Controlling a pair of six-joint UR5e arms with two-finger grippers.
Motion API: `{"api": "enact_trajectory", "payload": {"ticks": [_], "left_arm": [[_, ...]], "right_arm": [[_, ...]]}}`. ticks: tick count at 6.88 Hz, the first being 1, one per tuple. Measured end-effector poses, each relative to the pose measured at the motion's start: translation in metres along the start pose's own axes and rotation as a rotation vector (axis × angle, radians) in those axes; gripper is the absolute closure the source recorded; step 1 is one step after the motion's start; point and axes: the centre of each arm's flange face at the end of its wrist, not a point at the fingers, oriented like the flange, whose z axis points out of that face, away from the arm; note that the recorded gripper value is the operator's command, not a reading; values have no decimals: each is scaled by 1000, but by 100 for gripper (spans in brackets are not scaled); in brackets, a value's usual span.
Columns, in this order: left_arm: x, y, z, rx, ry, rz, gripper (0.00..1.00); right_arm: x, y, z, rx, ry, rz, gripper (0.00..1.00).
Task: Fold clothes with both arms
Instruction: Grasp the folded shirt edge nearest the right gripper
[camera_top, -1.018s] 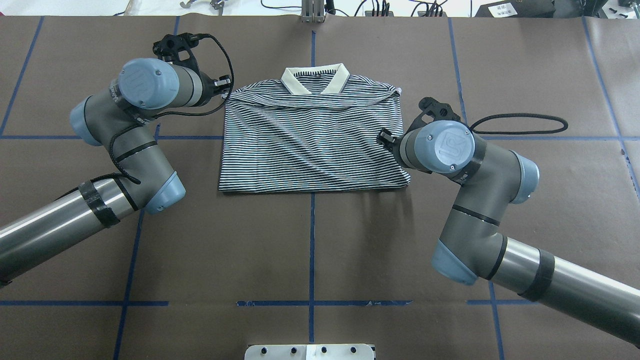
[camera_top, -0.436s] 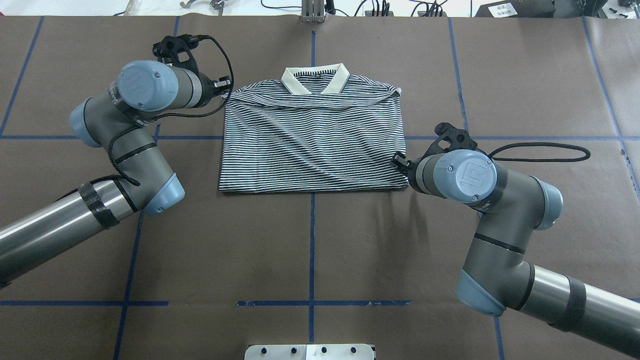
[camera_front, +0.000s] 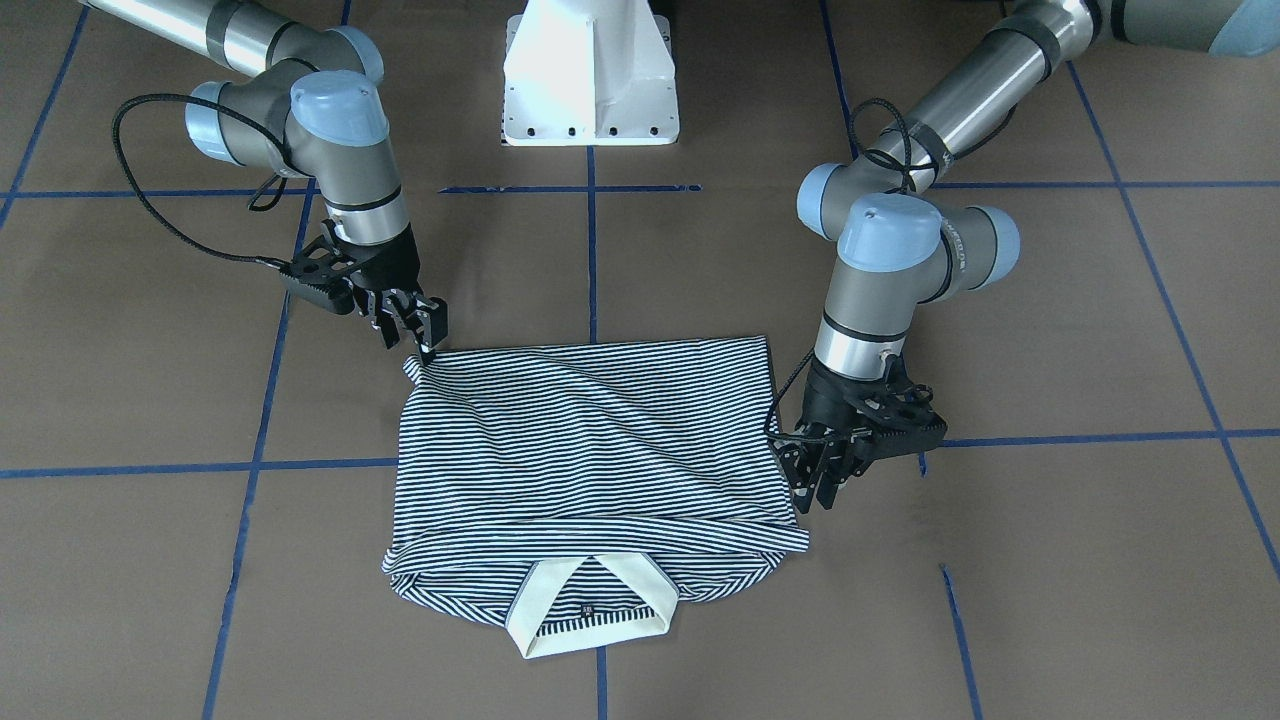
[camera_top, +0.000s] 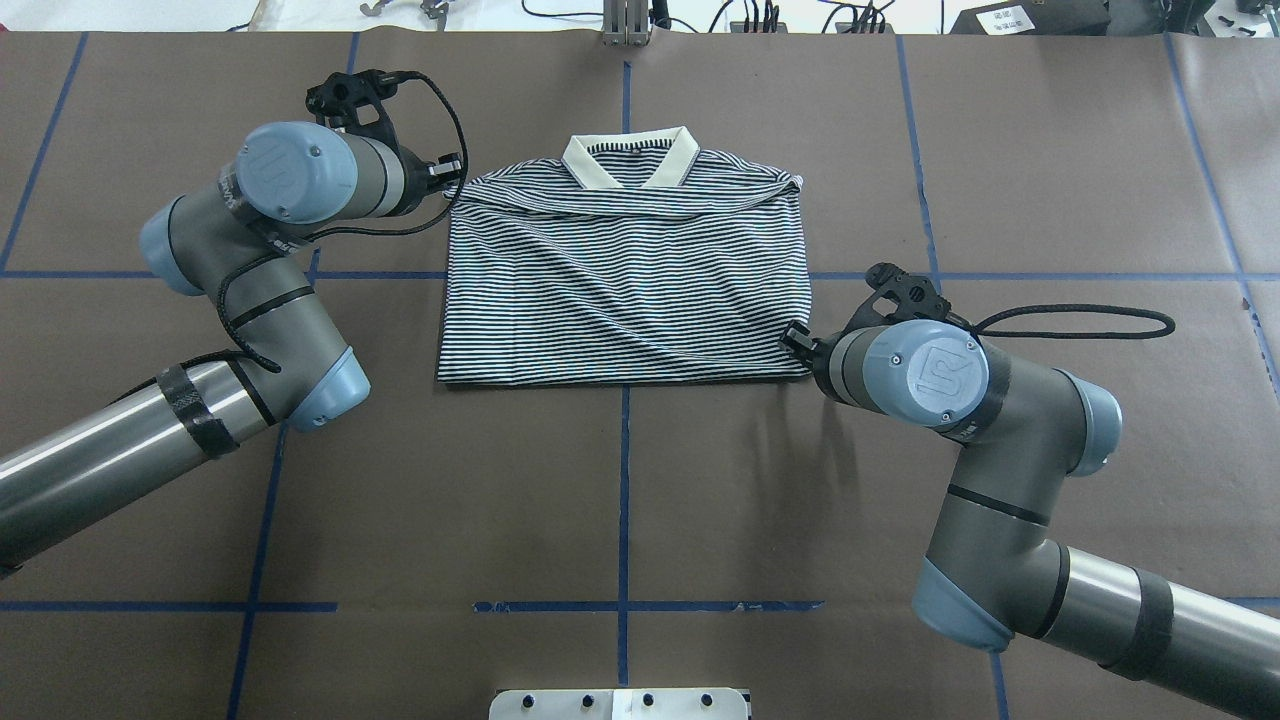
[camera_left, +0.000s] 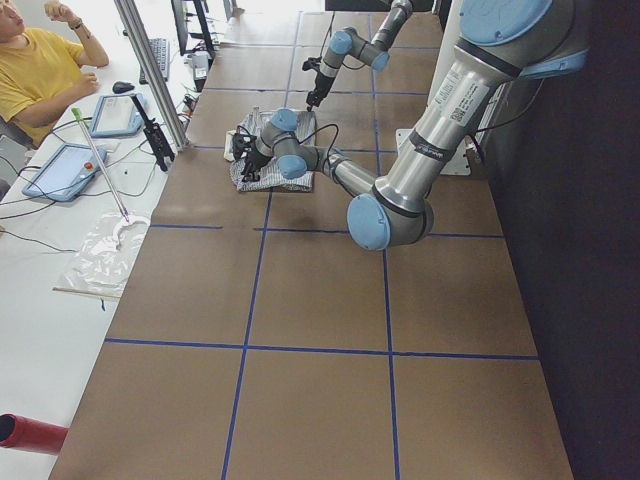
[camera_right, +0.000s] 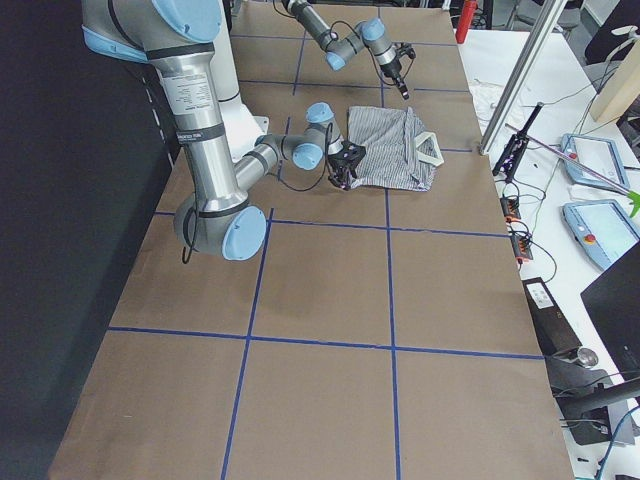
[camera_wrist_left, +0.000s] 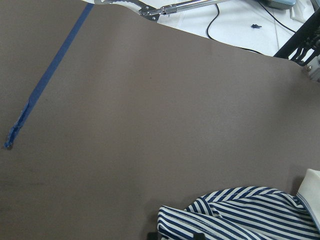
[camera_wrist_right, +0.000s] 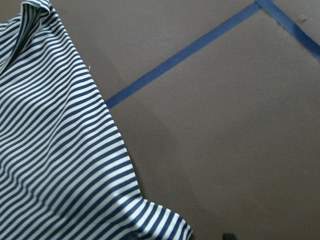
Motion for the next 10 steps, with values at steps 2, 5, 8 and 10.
{"api": "enact_trajectory", "payload": {"ticks": [2,5,8,10], "left_arm": [[-1,1,1,-1,-2,0,65],[-1,1,1,-1,-3,1,65],[-2,1,1,0,-4,3,65],[-2,1,1,0,-4,3,65]], "right_arm": [[-1,2,8,2,11,-2,43],[0,1,14,6,19,-3,100],[-3,-2,10,8,10,1,100],[0,-8,-12,5,-19,7,100]]}}
